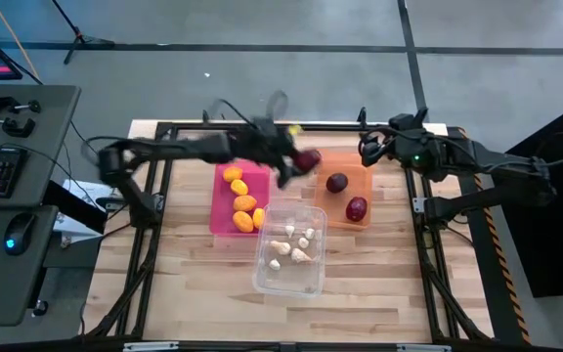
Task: Sort produce into baskets
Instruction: Put the apple into the orange bin
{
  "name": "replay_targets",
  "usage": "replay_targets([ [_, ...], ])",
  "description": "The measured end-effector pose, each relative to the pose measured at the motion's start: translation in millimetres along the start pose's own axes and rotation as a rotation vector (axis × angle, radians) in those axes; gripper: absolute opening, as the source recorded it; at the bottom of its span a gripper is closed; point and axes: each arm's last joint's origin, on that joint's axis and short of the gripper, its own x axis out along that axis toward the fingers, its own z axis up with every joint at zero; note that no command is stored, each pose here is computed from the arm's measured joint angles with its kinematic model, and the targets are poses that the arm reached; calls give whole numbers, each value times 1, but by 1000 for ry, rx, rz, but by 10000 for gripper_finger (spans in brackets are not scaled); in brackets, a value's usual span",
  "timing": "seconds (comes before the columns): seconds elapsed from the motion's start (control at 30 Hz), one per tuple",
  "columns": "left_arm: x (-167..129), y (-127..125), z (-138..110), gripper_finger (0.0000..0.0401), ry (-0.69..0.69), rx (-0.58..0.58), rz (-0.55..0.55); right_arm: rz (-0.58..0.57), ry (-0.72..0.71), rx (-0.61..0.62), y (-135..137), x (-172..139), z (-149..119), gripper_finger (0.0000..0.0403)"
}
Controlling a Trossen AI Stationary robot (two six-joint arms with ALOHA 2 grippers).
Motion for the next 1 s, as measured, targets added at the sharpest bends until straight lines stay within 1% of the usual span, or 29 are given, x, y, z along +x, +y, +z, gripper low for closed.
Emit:
replay_targets([
  [0.13, 61, -19, -27, 286, -13, 76, -80, -6, 9, -1, 3, 3, -1, 266],
  [0.23, 86, -29, -28, 292, -27, 112, -109, -7, 15, 10, 5, 5, -2, 266],
  [0.33, 97, -31, -24, 296, -33, 125, -96, -9, 16, 19, 5, 6, -3, 266],
  [0.47, 107, -27, -29, 297, -41, 73, -78, -10, 21, 52, 6, 7, -3, 266],
  [0.57, 112, -26, -30, 298, -60, 70, -81, -4, 24, 66, 6, 7, -3, 266],
  [0.73, 126, -25, -47, 301, -12, 88, -81, -10, 18, 77, 6, 7, -3, 266],
  [0.83, 130, -24, -49, 317, 12, 86, -78, -9, 17, 78, 6, 7, -3, 266],
  [0.93, 130, -24, -44, 346, 34, 80, -74, -8, 15, 80, 6, 7, -3, 266],
  [1.0, 129, -23, -39, 365, 42, 104, -70, -16, 10, 80, 6, 7, -3, 266],
])
